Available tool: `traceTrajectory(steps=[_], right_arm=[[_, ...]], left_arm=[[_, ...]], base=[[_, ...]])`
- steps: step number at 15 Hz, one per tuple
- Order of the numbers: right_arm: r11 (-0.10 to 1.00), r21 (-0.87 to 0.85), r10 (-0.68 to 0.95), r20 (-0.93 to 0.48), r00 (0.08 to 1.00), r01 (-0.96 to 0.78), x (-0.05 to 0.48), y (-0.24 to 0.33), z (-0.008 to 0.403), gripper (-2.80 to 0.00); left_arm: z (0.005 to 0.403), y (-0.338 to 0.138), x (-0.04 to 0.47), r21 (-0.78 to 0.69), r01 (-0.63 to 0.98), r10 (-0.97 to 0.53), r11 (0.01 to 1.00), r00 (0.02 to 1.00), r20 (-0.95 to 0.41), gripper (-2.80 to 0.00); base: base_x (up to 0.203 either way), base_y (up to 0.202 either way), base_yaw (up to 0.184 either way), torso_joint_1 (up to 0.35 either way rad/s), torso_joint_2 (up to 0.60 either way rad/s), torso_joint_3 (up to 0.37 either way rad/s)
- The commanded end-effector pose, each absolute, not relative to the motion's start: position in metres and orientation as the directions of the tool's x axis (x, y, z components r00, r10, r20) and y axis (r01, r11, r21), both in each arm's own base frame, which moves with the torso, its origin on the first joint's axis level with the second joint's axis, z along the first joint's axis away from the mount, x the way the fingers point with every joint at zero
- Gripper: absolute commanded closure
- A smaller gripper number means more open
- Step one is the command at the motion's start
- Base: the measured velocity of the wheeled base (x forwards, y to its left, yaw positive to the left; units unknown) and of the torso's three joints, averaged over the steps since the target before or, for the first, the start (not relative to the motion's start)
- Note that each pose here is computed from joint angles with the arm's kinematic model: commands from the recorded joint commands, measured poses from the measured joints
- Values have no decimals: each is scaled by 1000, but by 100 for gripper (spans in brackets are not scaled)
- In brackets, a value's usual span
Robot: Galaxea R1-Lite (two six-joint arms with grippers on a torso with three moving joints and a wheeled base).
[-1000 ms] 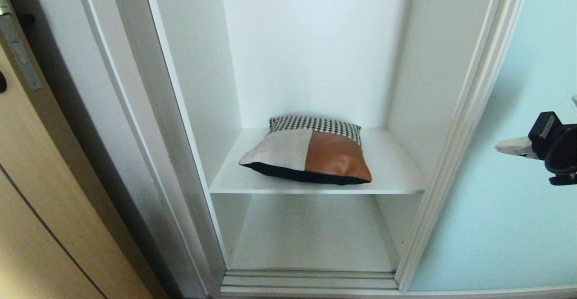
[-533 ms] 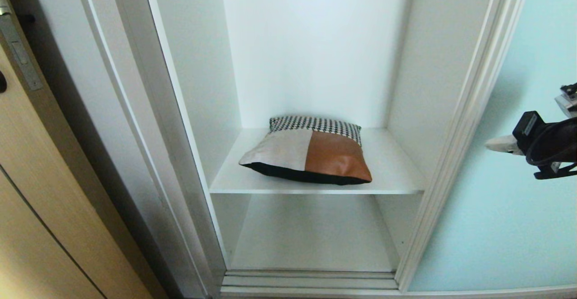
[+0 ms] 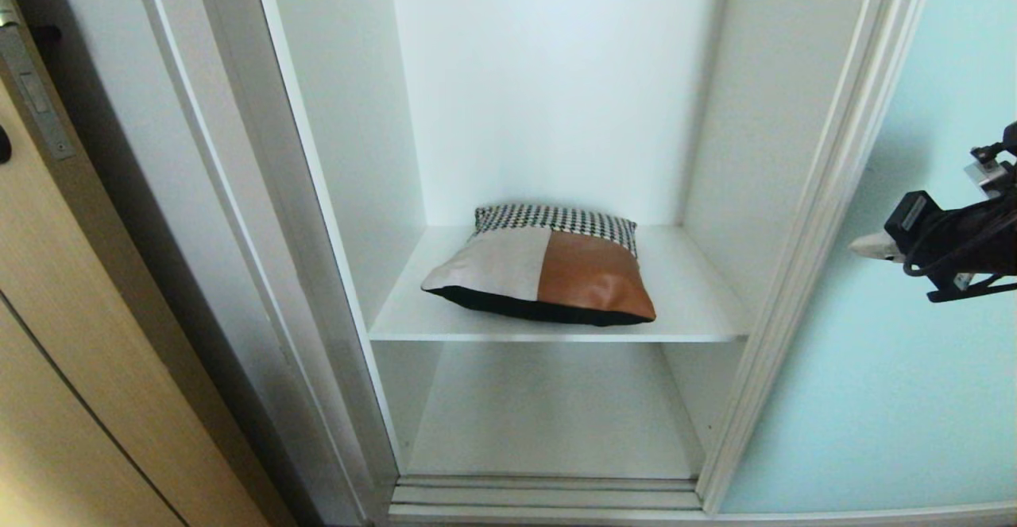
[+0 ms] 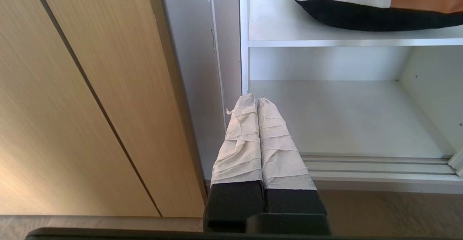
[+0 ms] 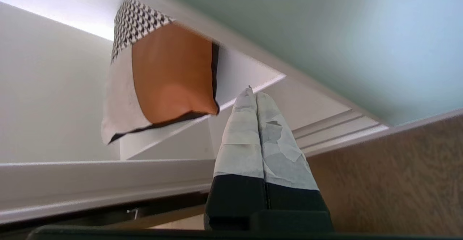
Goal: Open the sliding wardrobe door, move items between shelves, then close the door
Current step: Close the door
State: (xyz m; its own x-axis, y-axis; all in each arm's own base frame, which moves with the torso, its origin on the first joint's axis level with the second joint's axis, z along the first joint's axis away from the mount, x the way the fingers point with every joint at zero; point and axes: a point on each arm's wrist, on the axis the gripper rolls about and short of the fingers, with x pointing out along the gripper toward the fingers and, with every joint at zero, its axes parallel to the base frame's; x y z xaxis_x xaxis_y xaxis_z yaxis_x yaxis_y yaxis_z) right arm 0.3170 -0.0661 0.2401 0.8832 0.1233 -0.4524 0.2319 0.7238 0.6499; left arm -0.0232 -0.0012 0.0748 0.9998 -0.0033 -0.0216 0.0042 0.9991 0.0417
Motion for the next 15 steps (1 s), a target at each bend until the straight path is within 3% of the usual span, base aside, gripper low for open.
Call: traceTrajectory(steps=[1,15], right_arm=[[725,640,103,-465,879,254,328,-65,236,0],[734,609,30,-472,881,301,358,-67,230,0]], left_arm=[[75,-1,-23,42,4,-3,999,1000,-25,0],[75,-1,-23,42,4,-3,999,1000,-25,0]], base=[[0,0,0,0,0,0],[0,0,0,0,0,0]])
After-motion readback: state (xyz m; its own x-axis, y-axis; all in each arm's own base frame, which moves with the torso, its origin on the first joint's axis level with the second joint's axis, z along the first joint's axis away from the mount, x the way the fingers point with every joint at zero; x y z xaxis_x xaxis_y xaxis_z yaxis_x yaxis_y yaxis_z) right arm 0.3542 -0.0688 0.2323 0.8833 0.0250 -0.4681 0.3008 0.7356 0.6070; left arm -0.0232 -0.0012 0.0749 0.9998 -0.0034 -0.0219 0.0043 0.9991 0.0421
